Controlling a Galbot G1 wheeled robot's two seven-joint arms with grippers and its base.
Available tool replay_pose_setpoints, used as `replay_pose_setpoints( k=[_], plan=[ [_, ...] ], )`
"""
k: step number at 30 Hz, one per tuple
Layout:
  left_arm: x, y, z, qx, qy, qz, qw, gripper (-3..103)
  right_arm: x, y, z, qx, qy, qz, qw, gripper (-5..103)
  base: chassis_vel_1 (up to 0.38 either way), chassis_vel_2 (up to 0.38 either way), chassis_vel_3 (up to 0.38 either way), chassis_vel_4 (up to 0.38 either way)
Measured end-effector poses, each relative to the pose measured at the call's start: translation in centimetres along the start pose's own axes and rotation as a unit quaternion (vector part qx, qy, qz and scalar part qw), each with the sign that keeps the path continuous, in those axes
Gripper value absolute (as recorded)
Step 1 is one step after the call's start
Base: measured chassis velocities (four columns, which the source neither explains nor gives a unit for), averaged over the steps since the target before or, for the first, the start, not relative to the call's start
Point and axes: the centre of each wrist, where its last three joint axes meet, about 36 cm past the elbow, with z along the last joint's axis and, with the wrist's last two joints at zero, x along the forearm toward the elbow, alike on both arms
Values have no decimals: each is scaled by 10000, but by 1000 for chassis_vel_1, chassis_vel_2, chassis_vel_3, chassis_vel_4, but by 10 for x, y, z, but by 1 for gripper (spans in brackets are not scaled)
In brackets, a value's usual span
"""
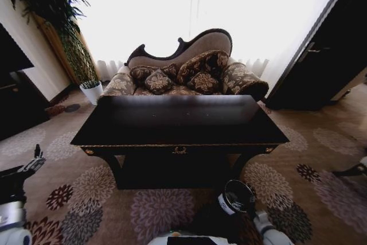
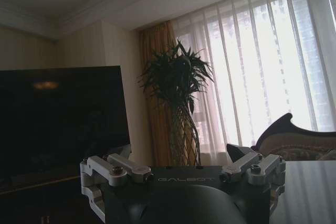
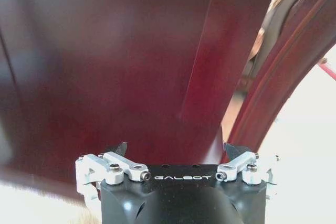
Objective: Move to the front of the table and place the trash on the table into the trash bin.
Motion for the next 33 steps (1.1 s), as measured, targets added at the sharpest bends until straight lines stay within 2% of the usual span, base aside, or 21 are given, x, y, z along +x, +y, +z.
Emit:
replay_pose_setpoints(
  k=[2,4,6,19,21,27,33],
  plan=[
    [-1,0,0,0,-7,11,10000,100,2,3,-23,-211,-318,116,9992,100,0,0,0,0],
    [-1,0,0,1,-9,15,10000,100,2,3,-30,-249,-412,141,9987,100,0,0,0,0],
    [-2,1,-1,2,-25,23,10000,100,6,3,-54,-336,-702,196,9968,100,0,0,0,0],
    [-5,5,-1,35,-39,-7,10000,100,46,-19,-145,-309,-1781,341,9829,100,0,0,0,0],
    [-5,5,-1,36,-42,-5,10000,100,51,-23,-171,-434,-2023,430,9774,100,0,0,0,0],
    [-5,6,-4,39,-63,6,10000,100,59,-24,-209,-652,-2375,463,9681,100,0,0,0,0],
    [-5,6,-13,157,-138,30,9998,100,61,-17,-247,-1131,-2670,362,9563,100,0,0,0,0]
  ],
)
